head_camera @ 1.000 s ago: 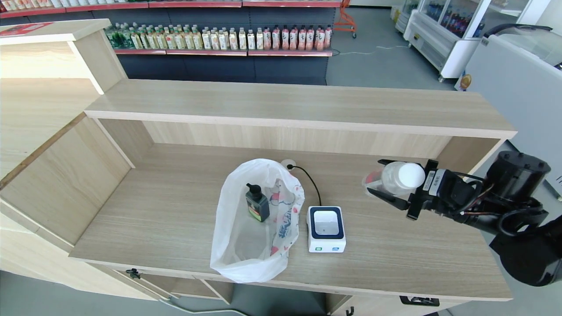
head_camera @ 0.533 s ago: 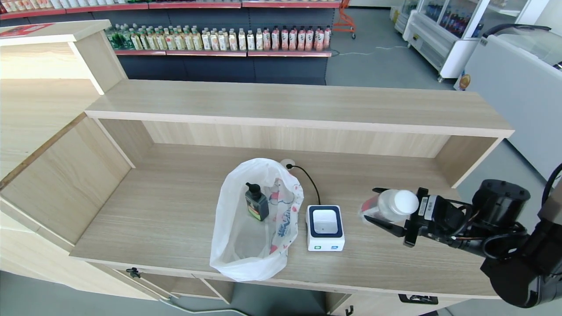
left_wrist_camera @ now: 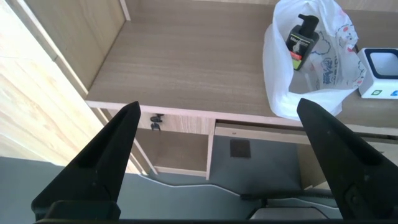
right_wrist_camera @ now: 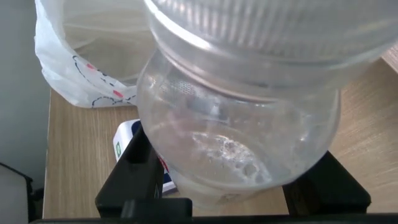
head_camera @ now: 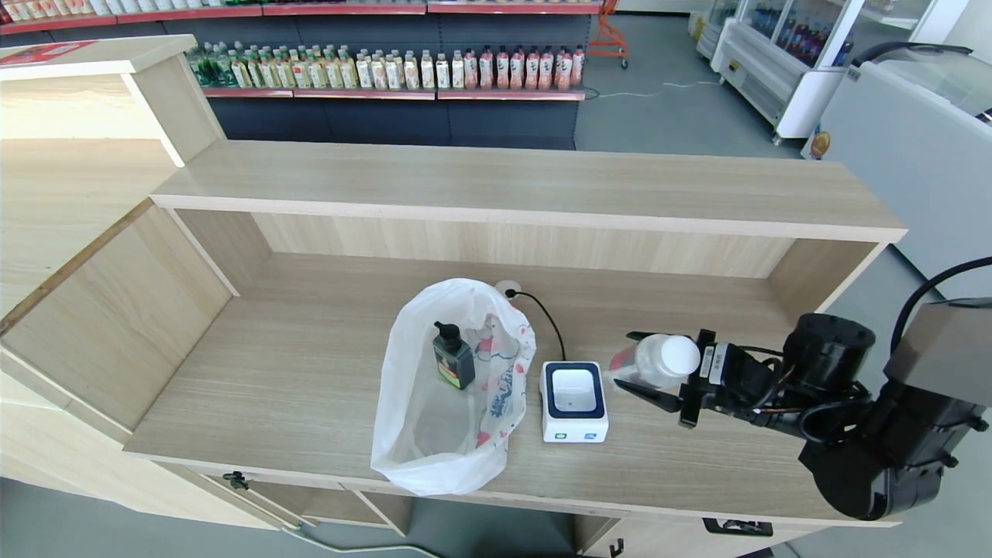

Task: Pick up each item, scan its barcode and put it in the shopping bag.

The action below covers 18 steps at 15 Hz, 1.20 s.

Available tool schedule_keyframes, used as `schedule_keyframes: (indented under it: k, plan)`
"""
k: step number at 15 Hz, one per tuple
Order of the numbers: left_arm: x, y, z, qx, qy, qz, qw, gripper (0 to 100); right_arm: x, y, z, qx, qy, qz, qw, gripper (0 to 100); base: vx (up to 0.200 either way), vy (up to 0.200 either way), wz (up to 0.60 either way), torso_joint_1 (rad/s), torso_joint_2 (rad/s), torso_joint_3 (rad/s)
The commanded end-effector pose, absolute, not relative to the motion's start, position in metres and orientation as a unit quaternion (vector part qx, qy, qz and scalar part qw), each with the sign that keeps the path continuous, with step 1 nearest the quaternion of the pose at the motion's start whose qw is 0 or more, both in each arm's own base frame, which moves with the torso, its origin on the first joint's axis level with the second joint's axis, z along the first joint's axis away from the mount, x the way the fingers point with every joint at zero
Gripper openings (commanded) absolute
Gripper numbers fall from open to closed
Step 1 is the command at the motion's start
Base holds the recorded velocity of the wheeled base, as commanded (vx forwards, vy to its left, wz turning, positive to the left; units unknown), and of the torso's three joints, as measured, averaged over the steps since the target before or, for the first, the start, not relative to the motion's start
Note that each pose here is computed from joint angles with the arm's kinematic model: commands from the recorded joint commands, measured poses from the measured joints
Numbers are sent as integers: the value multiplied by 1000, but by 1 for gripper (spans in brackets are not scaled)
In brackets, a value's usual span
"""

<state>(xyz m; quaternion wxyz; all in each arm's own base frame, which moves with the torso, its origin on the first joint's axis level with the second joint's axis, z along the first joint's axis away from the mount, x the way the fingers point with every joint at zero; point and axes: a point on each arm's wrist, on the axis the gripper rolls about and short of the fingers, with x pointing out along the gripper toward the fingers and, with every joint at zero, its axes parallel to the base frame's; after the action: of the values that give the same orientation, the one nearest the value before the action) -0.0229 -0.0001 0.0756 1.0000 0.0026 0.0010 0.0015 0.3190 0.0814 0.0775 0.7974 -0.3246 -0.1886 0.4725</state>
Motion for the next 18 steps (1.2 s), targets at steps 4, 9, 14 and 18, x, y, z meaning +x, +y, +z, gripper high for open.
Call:
schedule_keyframes:
  k: [4,9,14,18]
  plan:
    - [-23,0,76,2,1,2,1000,100,342,94,65,-326,-201,478,790,0,0,0,0,0,0,0]
    - [-23,0,76,2,1,2,1000,100,348,98,56,-326,-199,482,788,0,0,0,0,0,0,0]
    - [-23,0,76,3,1,2,1000,100,360,117,44,-324,-210,496,778,0,0,0,0,0,0,0]
    - [-23,0,76,3,1,2,1000,100,373,125,40,-329,-230,497,769,0,0,0,0,0,0,0]
